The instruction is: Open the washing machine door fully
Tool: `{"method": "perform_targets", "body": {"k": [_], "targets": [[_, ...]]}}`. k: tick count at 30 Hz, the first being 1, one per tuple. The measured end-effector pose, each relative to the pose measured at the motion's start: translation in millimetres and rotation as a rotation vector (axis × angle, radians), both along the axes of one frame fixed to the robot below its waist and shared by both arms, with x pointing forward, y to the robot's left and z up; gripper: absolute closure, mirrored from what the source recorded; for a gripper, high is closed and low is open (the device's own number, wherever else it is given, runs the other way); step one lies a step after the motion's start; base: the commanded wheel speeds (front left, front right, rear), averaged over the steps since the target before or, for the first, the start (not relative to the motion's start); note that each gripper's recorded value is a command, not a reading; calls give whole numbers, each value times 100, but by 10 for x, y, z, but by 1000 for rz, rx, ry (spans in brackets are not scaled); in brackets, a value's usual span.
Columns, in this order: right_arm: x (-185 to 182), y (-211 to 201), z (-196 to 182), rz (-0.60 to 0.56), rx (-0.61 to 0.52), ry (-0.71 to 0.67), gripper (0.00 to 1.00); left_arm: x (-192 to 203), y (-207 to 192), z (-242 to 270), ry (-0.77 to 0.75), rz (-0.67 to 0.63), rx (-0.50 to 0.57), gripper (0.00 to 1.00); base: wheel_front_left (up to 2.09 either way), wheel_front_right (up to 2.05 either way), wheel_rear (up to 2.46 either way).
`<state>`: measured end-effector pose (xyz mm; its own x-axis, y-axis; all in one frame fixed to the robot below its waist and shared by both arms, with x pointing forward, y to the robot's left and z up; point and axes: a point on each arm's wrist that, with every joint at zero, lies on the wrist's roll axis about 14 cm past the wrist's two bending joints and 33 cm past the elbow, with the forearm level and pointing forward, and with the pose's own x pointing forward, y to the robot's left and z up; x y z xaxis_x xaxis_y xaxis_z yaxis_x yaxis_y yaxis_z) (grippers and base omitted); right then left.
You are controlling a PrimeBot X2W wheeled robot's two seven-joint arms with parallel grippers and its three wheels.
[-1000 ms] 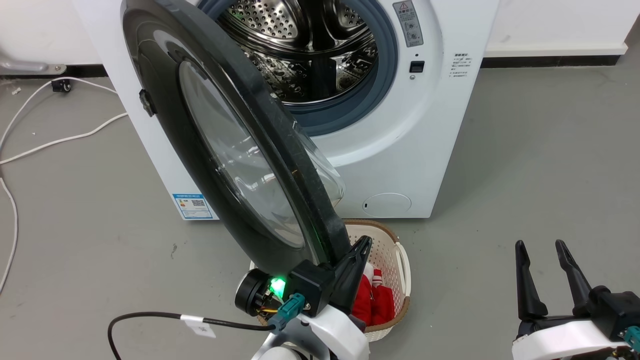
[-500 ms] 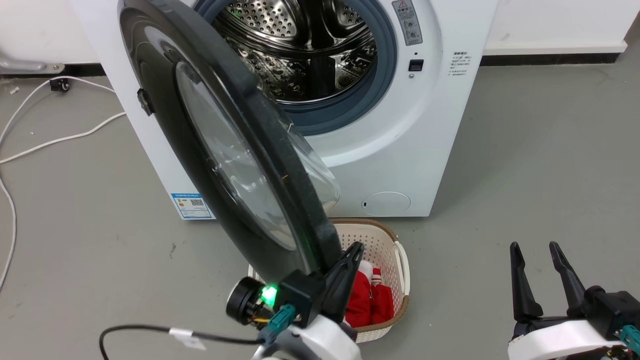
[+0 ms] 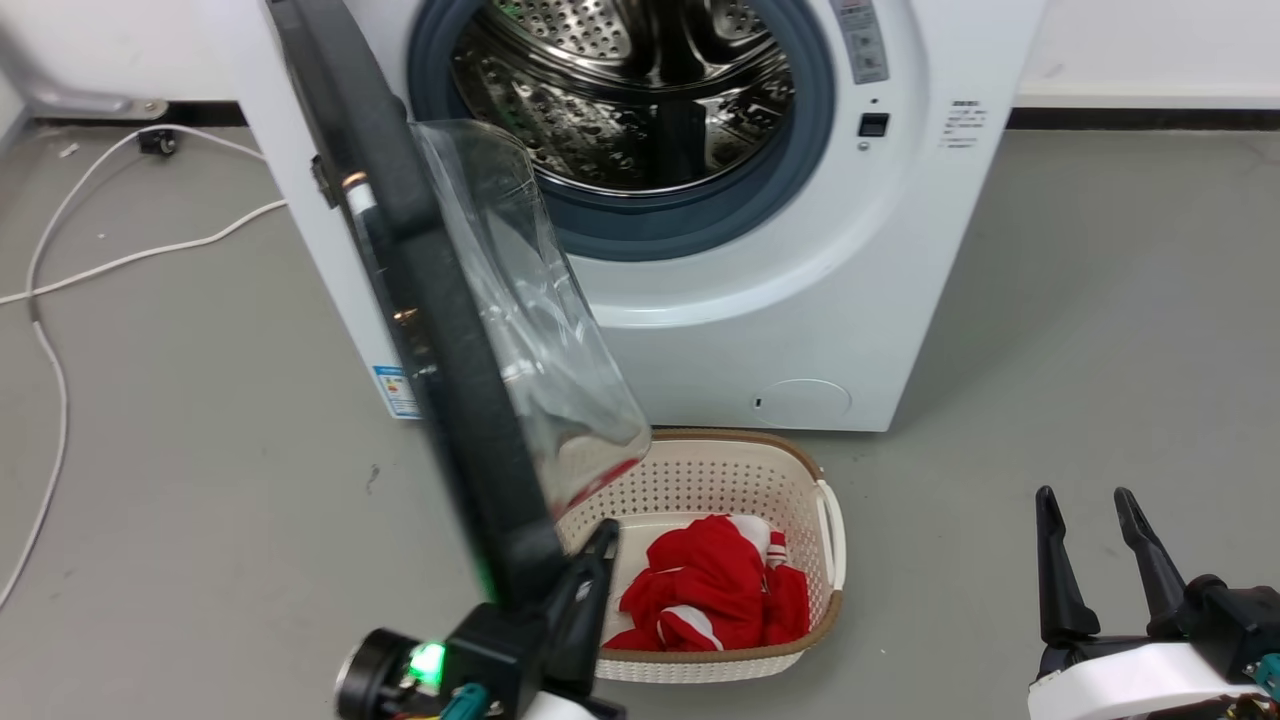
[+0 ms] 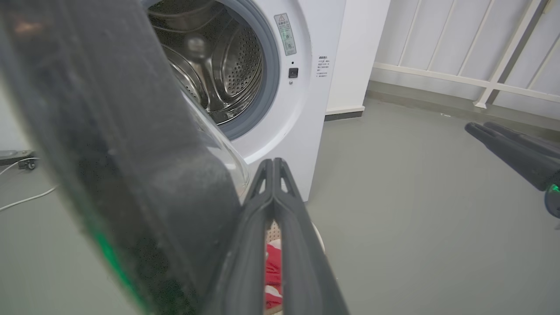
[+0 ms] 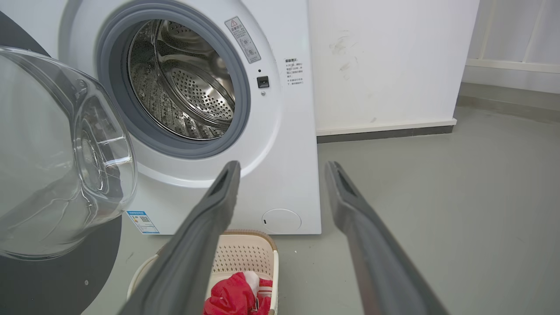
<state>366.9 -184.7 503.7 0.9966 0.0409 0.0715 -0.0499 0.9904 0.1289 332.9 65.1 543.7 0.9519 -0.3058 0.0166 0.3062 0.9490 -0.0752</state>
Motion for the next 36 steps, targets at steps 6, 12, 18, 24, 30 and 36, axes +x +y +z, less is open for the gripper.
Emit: {"method": "perform_targets", "body": {"k": [6, 12, 18, 24, 30, 36], "targets": [[67, 114, -21, 35, 3, 5, 0, -131, 292, 84, -1, 108, 12, 100, 0, 0, 0], [162, 285, -31, 86, 4, 4, 0, -241, 675, 75, 14, 238, 33, 100, 0, 0, 0], [268, 493, -39, 146, 9, 4, 0, -283, 1253, -37, 43, 420, 58, 100, 0, 0, 0], [357, 587, -66, 172, 2, 16, 0, -262, 1884, -118, 42, 600, 59, 100, 0, 0, 0], [369, 518, -90, 153, -9, 29, 0, -281, 2554, -65, 7, 757, 100, 100, 0, 0, 0], [370, 464, -106, 138, -10, 37, 0, -303, 3111, 52, -38, 861, 141, 100, 0, 0, 0]]}}
